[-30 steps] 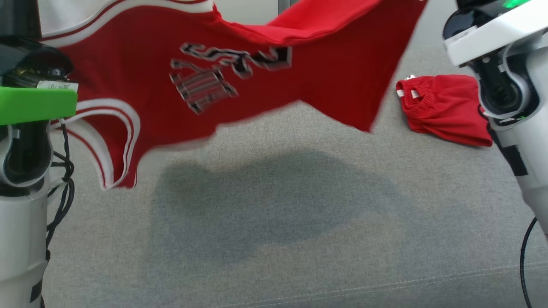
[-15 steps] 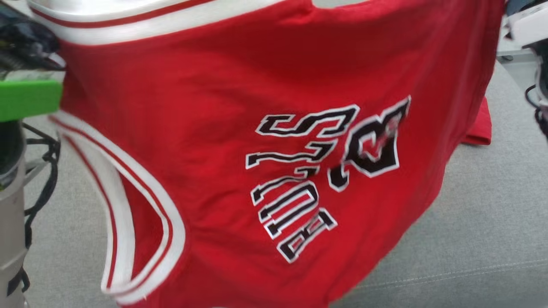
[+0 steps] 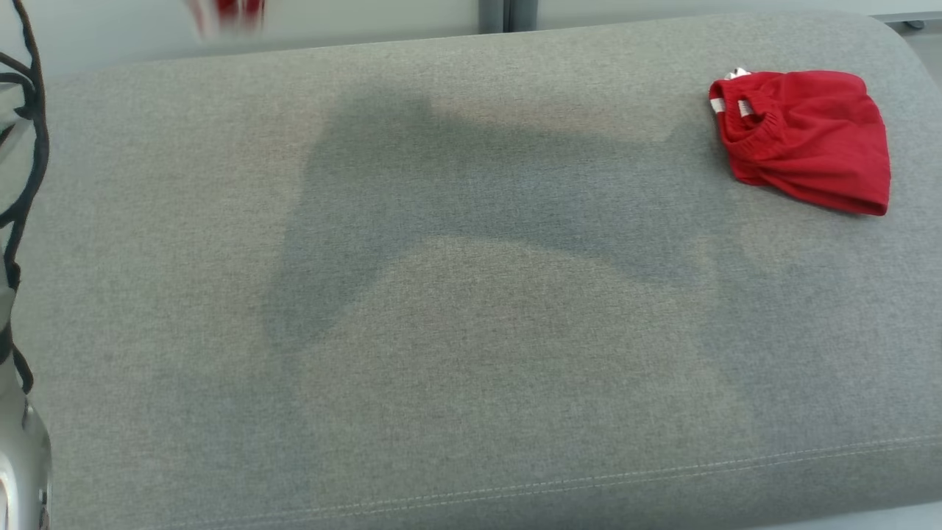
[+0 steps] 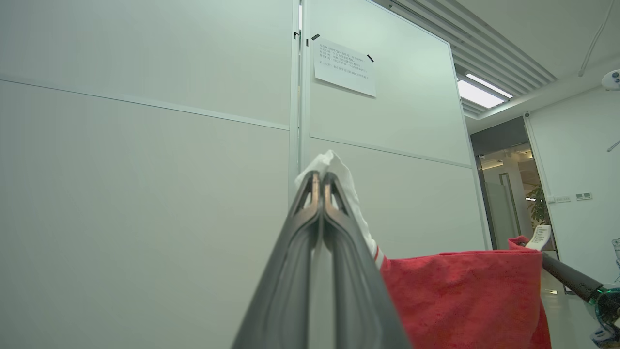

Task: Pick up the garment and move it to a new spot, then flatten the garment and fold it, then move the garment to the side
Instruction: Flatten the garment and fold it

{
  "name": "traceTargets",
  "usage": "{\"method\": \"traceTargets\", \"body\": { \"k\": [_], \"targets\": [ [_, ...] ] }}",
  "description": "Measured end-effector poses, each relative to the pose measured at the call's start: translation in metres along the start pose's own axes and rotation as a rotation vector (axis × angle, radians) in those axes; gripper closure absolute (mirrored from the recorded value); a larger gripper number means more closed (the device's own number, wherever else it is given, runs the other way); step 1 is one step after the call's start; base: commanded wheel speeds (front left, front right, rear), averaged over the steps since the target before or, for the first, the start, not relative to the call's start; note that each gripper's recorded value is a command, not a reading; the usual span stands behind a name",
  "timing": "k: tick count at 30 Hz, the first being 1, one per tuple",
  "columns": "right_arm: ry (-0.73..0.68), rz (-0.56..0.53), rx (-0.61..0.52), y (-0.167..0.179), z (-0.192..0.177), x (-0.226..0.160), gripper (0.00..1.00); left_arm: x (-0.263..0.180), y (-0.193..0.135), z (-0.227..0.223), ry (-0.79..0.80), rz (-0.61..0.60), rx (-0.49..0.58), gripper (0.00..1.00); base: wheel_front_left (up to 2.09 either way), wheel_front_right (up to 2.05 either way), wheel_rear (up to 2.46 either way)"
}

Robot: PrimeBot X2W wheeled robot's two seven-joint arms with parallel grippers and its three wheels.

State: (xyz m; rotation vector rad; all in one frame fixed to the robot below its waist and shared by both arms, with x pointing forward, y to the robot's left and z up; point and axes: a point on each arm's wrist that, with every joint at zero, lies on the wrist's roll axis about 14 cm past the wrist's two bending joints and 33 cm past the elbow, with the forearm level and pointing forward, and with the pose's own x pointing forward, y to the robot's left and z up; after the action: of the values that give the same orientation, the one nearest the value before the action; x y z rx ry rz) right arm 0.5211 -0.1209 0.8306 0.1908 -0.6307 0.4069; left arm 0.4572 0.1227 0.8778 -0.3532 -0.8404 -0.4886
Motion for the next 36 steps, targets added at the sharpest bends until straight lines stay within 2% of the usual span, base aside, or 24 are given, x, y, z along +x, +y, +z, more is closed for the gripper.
{"method": "traceTargets", "body": {
  "k": [2,6,11,16,20,28,36],
  "targets": [
    [0.033,-0.008,-0.005,-0.005,-0.015,-0.002,1.00,0.000,-0.005,0.000,-0.002,-0.026,-0.007,1.00,0.00,0.00,0.00],
    [0.294,-0.012,0.056,-0.001,-0.107,-0.043,1.00,-0.034,0.005,-0.053,0.166,0.009,-0.062,1.00,0.00,0.00,0.00],
    [0.635,-0.063,0.162,-0.001,-0.215,-0.140,1.00,-0.141,0.030,-0.154,0.487,0.201,-0.212,1.00,0.00,0.00,0.00],
    [0.872,-0.127,0.244,0.004,-0.275,-0.233,1.00,-0.250,0.023,-0.214,0.696,0.403,-0.359,1.00,0.00,0.00,0.00],
    [0.915,-0.143,0.293,0.016,-0.290,-0.263,1.00,-0.293,0.027,-0.220,0.715,0.513,-0.377,1.00,0.00,0.00,0.00],
    [0.791,-0.145,0.284,0.020,-0.272,-0.262,1.00,-0.302,0.033,-0.197,0.599,0.568,-0.357,1.00,0.00,0.00,0.00],
    [0.843,-0.168,0.291,0.025,-0.268,-0.310,1.00,-0.362,0.015,-0.191,0.692,0.664,-0.380,1.00,0.00,0.00,0.00]
  ]
}}
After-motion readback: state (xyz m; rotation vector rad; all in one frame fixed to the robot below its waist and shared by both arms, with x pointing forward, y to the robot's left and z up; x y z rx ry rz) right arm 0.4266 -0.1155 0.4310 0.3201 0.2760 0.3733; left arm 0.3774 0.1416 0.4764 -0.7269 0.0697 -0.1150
